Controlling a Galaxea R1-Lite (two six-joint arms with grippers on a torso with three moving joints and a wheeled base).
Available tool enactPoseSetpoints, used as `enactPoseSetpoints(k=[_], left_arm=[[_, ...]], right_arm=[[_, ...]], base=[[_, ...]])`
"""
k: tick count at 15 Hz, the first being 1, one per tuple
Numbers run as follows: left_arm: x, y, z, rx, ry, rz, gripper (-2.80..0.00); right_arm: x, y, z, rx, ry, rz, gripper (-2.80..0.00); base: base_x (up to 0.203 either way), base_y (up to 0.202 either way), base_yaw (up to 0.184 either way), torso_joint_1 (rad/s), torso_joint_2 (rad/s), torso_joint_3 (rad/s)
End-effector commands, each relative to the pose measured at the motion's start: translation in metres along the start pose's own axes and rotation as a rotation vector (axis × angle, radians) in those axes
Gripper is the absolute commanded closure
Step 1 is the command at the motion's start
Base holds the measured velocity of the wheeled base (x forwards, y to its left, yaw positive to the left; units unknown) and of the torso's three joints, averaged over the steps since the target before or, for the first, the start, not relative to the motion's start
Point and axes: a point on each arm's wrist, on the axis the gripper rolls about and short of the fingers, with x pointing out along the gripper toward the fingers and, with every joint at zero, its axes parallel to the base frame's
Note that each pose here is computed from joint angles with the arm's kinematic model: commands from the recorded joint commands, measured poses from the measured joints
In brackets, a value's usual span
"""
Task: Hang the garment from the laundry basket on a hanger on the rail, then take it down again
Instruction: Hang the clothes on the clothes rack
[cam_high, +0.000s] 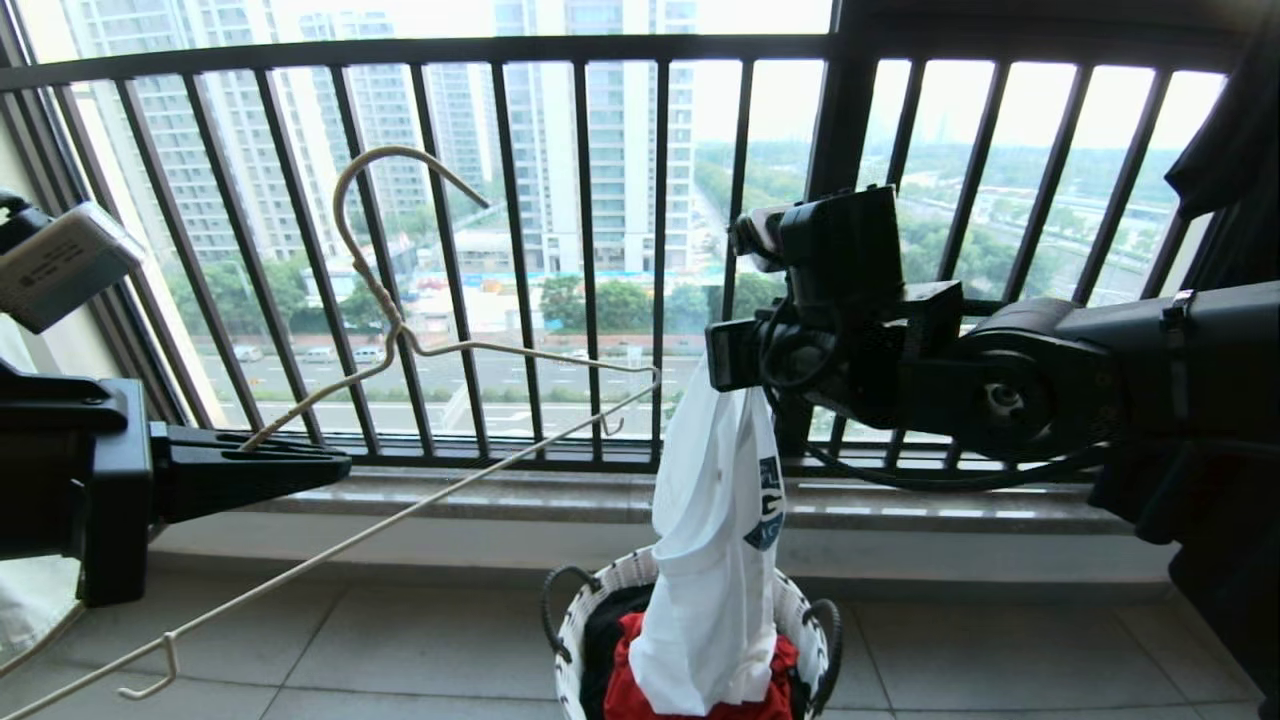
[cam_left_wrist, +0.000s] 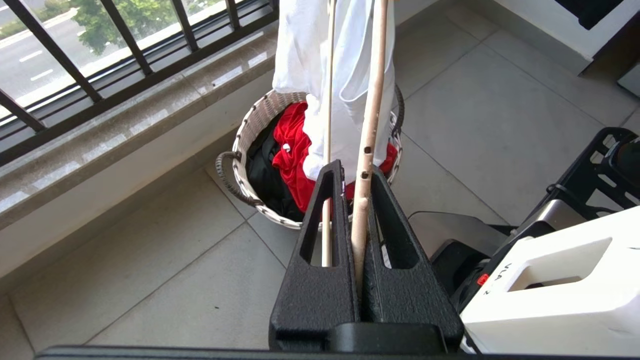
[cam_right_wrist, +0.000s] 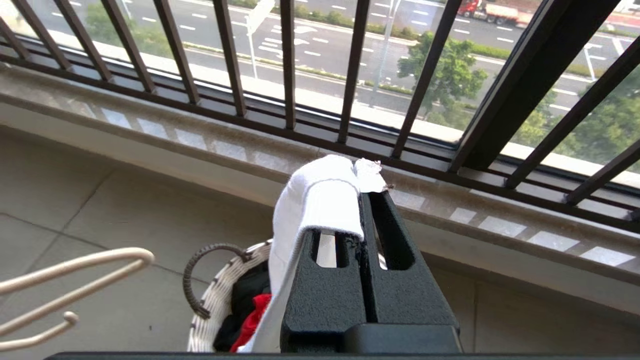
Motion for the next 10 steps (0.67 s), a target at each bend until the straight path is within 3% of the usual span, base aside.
enactPoseSetpoints(k=[1,5,10], left_arm=[[0.001,0.0,-0.001,-0.004,0.004,-0.015,0.0],[0.004,-0.006,-0.003,0.008,0.012,-0.062,0.0],[0.003,-0.014,-0.002,0.024,0.002,-0.095,0.0]], right_arm=[[-0.006,-0.001,0.016,0.118,0.007,0.041,0.0],[-0.011,-0.001,0.03,0.313,0.082,0.122,0.0],[-0.006,0.002,0.029,0.341,0.099,0.15,0.0]], base=[[0.0,0.0,0.0,0.0,0.0,0.0],[0.0,0.0,0.0,0.0,0.0,0.0],[0.0,0.0,0.0,0.0,0.0,0.0]])
